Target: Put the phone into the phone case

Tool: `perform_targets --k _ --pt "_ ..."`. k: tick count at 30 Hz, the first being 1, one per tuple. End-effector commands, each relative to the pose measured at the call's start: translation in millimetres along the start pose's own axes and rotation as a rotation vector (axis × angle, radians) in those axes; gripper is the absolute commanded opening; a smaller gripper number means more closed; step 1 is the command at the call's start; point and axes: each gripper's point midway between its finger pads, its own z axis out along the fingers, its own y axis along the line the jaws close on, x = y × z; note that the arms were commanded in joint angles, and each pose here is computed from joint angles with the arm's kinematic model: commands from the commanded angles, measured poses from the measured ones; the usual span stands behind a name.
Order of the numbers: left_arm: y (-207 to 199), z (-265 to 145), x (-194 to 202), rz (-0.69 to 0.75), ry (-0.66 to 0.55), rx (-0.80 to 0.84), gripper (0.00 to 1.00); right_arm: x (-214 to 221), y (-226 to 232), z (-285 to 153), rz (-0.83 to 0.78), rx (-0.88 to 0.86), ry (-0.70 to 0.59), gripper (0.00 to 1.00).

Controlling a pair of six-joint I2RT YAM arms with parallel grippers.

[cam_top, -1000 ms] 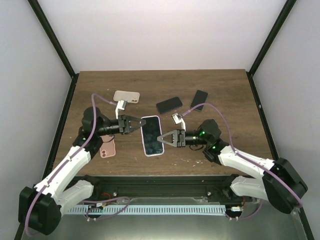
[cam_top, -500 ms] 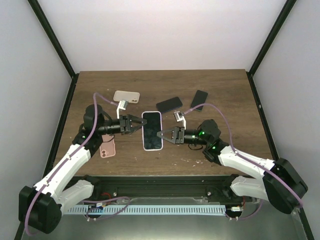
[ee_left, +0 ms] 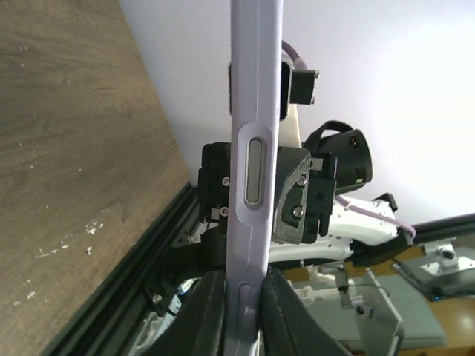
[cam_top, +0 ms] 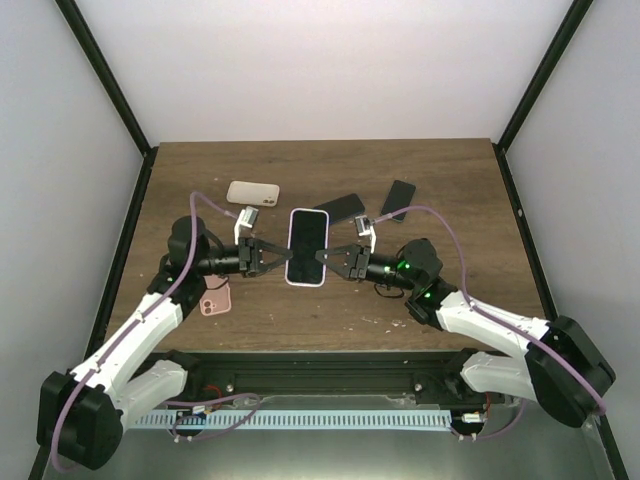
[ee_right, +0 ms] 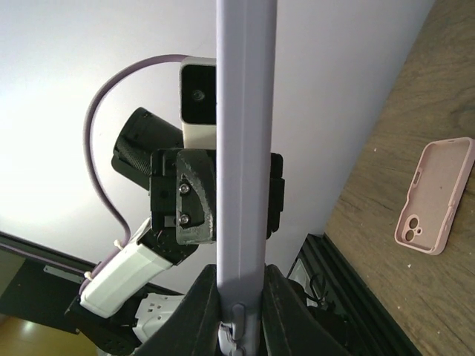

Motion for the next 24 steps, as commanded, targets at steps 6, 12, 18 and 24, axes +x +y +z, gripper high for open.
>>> perform_targets --k 6,12,18,24 --pt "0.2 -1.1 0.0 0.054 0.013 -0.044 0.00 -22.8 40.9 5.0 -0.077 -0.113 -0.072 0.12" --pt "-8.1 -3.8 0.1 0.069 0.012 -0.052 0.21 -26.4 40.9 3.3 -0.078 -0.107 -0.096 0.10" --pt "-6.0 -5.1 8.2 0.014 0.028 -0.036 0.53 -39.1 47.3 -1.4 -0.106 -0.099 -0.172 0.09" --pt "-0.9 -4.5 16.5 -0.026 0.051 -0.008 0.52 -49.6 46.1 -5.7 -0.120 -0.065 -0.237 0.09"
